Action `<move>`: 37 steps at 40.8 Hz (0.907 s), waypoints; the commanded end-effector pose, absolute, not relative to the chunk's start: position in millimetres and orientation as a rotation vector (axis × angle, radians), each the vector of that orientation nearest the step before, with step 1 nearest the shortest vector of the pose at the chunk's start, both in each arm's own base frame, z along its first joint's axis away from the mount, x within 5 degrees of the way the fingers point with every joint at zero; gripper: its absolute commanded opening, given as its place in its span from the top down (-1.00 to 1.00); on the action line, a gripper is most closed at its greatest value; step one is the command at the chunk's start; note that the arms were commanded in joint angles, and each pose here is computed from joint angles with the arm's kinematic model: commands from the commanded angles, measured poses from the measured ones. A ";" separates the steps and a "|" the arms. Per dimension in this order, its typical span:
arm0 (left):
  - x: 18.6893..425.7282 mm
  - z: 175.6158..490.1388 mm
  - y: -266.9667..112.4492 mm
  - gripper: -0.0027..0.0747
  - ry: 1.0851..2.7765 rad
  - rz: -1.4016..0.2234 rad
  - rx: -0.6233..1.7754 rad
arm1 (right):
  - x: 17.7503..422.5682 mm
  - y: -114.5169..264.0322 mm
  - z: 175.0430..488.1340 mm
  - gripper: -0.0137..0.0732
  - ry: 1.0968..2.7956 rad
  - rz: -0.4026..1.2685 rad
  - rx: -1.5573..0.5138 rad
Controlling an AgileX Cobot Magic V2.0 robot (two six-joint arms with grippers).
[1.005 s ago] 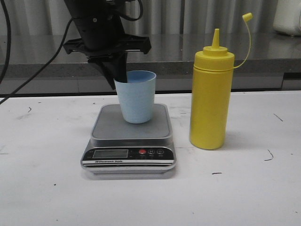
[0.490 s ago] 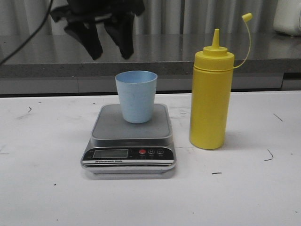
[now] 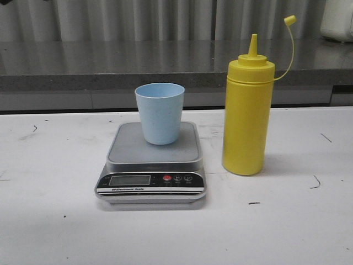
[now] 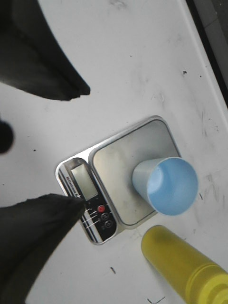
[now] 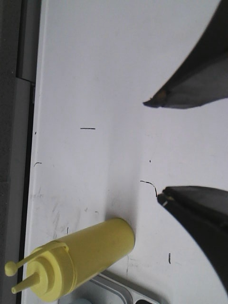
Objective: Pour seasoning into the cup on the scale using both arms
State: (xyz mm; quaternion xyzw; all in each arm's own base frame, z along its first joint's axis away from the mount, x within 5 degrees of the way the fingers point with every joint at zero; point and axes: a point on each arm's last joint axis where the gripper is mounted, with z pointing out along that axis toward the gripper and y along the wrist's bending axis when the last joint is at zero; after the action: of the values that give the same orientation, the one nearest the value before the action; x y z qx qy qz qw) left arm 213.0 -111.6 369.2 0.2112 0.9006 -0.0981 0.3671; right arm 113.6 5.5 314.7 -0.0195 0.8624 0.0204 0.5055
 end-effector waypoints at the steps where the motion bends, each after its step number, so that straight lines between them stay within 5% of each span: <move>1: 189.3 381.9 -100.8 -0.15 2.168 -0.288 0.519 | 117.0 4.6 331.1 -0.24 1.985 0.032 -0.052; 17: 131.2 359.8 -70.1 -0.15 2.110 -0.300 0.505 | 117.0 4.6 331.1 -0.24 1.985 0.032 -0.052; 37: 128.2 360.9 -68.5 -0.15 2.099 -0.303 0.502 | 117.4 4.7 332.1 -0.24 1.974 0.033 -0.050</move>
State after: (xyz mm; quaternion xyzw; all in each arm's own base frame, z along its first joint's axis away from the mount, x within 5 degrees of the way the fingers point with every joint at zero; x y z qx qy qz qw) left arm 126.0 -66.3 347.5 0.2067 0.8762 -0.1110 0.4209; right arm 113.6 5.5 314.7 -0.0195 0.8624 0.0204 0.5055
